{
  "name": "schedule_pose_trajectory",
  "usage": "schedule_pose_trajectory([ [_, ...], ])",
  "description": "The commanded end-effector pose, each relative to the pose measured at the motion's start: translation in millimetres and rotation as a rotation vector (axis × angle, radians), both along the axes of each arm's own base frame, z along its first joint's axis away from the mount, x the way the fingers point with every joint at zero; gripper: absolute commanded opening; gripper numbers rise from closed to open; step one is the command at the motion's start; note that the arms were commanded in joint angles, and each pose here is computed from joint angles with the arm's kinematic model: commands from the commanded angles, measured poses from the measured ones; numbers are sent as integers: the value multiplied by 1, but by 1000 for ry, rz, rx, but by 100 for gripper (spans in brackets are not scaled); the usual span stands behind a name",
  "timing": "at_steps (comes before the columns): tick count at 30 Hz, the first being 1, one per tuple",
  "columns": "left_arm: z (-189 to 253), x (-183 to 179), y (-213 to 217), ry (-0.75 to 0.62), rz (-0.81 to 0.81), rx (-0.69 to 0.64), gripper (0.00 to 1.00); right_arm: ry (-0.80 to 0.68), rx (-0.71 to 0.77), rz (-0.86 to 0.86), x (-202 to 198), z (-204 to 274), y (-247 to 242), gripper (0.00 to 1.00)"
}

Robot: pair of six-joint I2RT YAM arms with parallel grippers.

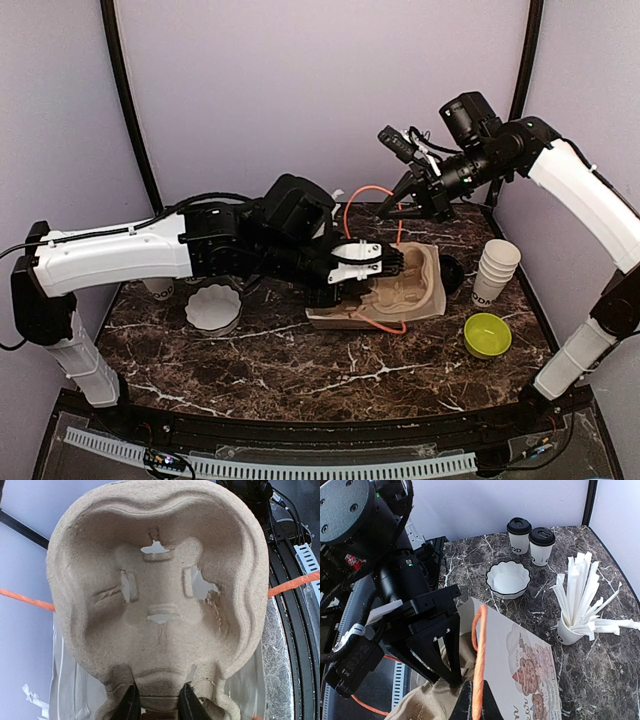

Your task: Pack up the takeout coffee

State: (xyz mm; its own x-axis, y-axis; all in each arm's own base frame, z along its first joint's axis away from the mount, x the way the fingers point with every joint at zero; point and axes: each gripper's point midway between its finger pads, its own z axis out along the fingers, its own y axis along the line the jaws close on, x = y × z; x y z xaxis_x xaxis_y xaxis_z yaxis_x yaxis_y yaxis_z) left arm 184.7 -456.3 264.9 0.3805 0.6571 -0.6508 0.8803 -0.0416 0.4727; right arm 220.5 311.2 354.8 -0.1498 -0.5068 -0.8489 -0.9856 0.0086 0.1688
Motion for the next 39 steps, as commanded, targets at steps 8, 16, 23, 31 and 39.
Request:
schedule_pose_trajectory([
  [8,-9,10,2,-75,80,109,25,-36,40,-48,5,15,3,1],
  [16,-24,20,3,-70,151,183,25,-29,48,-43,3,17,3,1],
  [23,-43,31,5,-64,224,253,25,-30,38,-50,5,15,3,1],
  [31,-50,32,5,-53,232,276,25,-47,38,-65,7,23,-1,8],
  [39,-56,31,6,-44,235,293,25,-102,97,-127,35,59,-41,43],
])
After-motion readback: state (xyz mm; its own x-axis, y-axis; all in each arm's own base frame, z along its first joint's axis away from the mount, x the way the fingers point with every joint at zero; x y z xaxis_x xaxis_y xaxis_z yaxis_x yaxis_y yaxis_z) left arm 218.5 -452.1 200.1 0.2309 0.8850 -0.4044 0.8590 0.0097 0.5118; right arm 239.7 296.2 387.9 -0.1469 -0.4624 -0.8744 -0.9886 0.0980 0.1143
